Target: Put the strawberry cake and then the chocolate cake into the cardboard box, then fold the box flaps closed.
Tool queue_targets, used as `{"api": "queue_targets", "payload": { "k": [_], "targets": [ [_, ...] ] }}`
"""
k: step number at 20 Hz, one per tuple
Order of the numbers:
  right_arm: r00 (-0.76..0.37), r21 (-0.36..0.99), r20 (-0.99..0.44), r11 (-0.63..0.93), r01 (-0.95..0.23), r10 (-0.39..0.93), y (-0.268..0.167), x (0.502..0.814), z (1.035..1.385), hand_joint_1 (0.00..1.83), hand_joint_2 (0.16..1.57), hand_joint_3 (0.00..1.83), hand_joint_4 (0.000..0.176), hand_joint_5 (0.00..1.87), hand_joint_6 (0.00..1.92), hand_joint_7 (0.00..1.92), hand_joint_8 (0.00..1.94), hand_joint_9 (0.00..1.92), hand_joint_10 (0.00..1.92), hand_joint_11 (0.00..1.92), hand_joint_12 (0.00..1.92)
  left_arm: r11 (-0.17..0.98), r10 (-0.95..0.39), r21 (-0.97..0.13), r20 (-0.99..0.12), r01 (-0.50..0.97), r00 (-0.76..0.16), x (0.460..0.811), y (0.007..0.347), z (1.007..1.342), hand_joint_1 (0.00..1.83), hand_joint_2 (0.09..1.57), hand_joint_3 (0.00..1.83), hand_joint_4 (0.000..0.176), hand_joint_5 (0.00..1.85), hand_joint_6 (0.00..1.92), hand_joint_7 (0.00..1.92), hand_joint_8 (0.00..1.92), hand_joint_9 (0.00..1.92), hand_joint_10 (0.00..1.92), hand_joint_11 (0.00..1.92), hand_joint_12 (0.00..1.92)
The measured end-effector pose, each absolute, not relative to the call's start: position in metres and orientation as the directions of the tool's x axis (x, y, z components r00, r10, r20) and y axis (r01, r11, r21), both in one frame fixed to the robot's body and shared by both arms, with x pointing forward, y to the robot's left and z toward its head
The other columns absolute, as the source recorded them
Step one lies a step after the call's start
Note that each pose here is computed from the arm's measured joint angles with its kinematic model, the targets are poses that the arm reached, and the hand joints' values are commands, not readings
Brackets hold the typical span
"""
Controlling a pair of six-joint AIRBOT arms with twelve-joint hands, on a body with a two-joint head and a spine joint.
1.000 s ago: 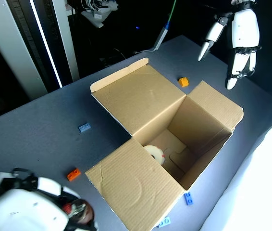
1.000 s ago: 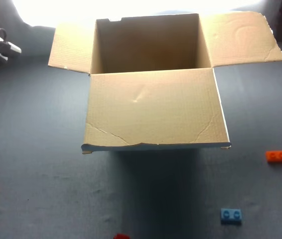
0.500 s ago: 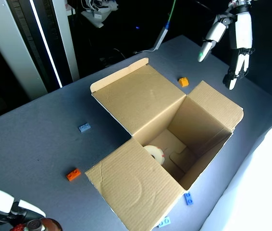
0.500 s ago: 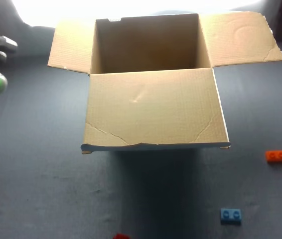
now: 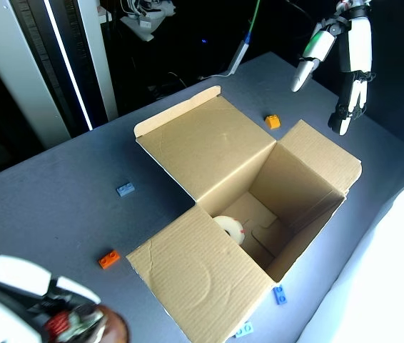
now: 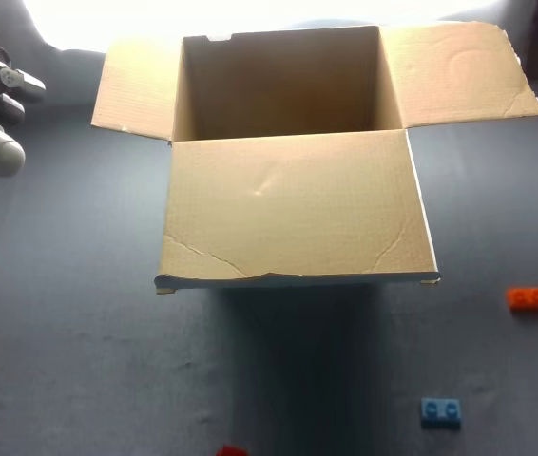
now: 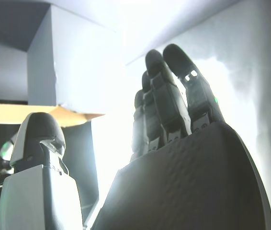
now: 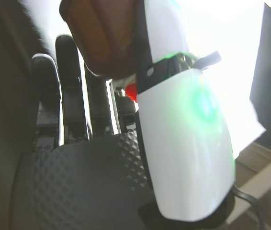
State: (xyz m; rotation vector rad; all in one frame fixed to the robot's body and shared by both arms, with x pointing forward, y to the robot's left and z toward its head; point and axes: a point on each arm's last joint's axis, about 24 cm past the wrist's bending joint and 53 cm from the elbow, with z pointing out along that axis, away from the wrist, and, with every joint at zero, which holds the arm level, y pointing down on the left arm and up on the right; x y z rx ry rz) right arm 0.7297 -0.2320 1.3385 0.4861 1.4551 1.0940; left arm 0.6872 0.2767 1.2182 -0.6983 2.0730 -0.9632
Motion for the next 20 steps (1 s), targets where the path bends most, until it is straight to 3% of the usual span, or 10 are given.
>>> {"api": "queue_targets", "payload": {
  "k": [4, 5, 7, 8, 10, 12, 14, 15, 20],
  "targets": [
    [-0.242, 0.831, -0.534, 0.449, -0.328, 0.81, -0.211, 0.729, 1.351, 1.14, 1.25, 0.0, 0.021, 0.74, 1.32, 0.74, 1.43, 0.42, 1.41, 0.1, 1.8, 0.575, -0.71, -0.801, -0.386, -0.167, -0.589, 0.686, 0.276, 1.216, 0.65, 1.07, 0.0, 0.042, 0.18, 0.0, 0.35, 0.0, 0.48, 0.0, 0.09, 1.14],
    [-0.246, 0.831, -0.53, 0.441, -0.338, 0.811, -0.206, 0.729, 1.355, 1.14, 1.24, 0.0, 0.018, 0.74, 1.3, 0.74, 1.43, 0.42, 1.4, 0.1, 1.8, 0.572, -0.711, -0.803, -0.385, -0.165, -0.589, 0.686, 0.275, 1.218, 0.66, 1.06, 0.0, 0.044, 0.19, 0.0, 0.35, 0.0, 0.48, 0.0, 0.09, 1.15],
    [-0.251, 0.83, -0.526, 0.427, -0.358, 0.813, -0.197, 0.728, 1.363, 1.13, 1.26, 0.0, 0.017, 0.69, 1.38, 0.71, 1.48, 0.39, 1.43, 0.09, 1.82, 0.561, -0.718, -0.812, -0.38, -0.162, -0.584, 0.687, 0.275, 1.221, 0.67, 1.05, 0.0, 0.051, 0.2, 0.01, 0.34, 0.0, 0.48, 0.0, 0.09, 1.16],
    [-0.254, 0.828, -0.527, 0.423, -0.368, 0.811, -0.192, 0.728, 1.367, 1.13, 1.26, 0.0, 0.023, 0.71, 1.36, 0.7, 1.47, 0.39, 1.42, 0.1, 1.82, 0.551, -0.725, -0.818, -0.369, -0.168, -0.581, 0.687, 0.275, 1.222, 0.68, 1.05, 0.0, 0.046, 0.2, 0.01, 0.34, 0.0, 0.49, 0.01, 0.1, 1.16],
    [-0.263, 0.81, -0.55, 0.43, -0.398, 0.793, -0.176, 0.727, 1.373, 1.13, 1.26, 0.0, 0.022, 0.72, 1.36, 0.69, 1.49, 0.36, 1.46, 0.06, 1.85, 0.541, -0.731, -0.822, -0.356, -0.177, -0.582, 0.686, 0.272, 1.222, 0.64, 1.07, 0.0, 0.04, 0.19, 0.0, 0.33, 0.0, 0.48, 0.0, 0.08, 1.18],
    [-0.288, 0.801, -0.561, 0.421, -0.425, 0.776, -0.153, 0.725, 1.379, 1.14, 1.25, 0.0, 0.004, 0.78, 1.28, 0.68, 1.49, 0.36, 1.47, 0.06, 1.85, 0.533, -0.735, -0.827, -0.348, -0.18, -0.582, 0.685, 0.27, 1.222, 0.67, 1.05, 0.0, 0.046, 0.19, 0.0, 0.33, 0.0, 0.48, 0.0, 0.08, 1.19],
    [-0.303, 0.798, -0.561, 0.407, -0.444, 0.77, -0.138, 0.723, 1.385, 1.13, 1.26, 0.0, 0.01, 0.76, 1.33, 0.66, 1.49, 0.35, 1.45, 0.07, 1.85, 0.527, -0.739, -0.831, -0.345, -0.178, -0.578, 0.686, 0.268, 1.224, 0.67, 1.04, 0.0, 0.049, 0.2, 0.0, 0.34, 0.0, 0.49, 0.0, 0.06, 1.22],
    [-0.317, 0.794, -0.565, 0.398, -0.459, 0.762, -0.124, 0.722, 1.388, 1.13, 1.26, 0.0, 0.026, 0.72, 1.38, 0.69, 1.46, 0.39, 1.42, 0.09, 1.83, 0.526, -0.741, -0.832, -0.345, -0.178, -0.577, 0.686, 0.269, 1.224, 0.65, 1.05, 0.0, 0.045, 0.19, 0.0, 0.34, 0.0, 0.49, 0.0, 0.07, 1.22],
    [-0.357, 0.77, -0.594, 0.382, -0.511, 0.72, -0.071, 0.718, 1.393, 1.11, 1.28, 0.0, 0.033, 0.67, 1.45, 0.69, 1.46, 0.4, 1.39, 0.09, 1.8, 0.511, -0.743, -0.84, -0.327, -0.18, -0.584, 0.683, 0.26, 1.225, 0.66, 1.06, 0.0, 0.039, 0.19, 0.0, 0.33, 0.0, 0.48, 0.0, 0.06, 1.22]
  ]
}}
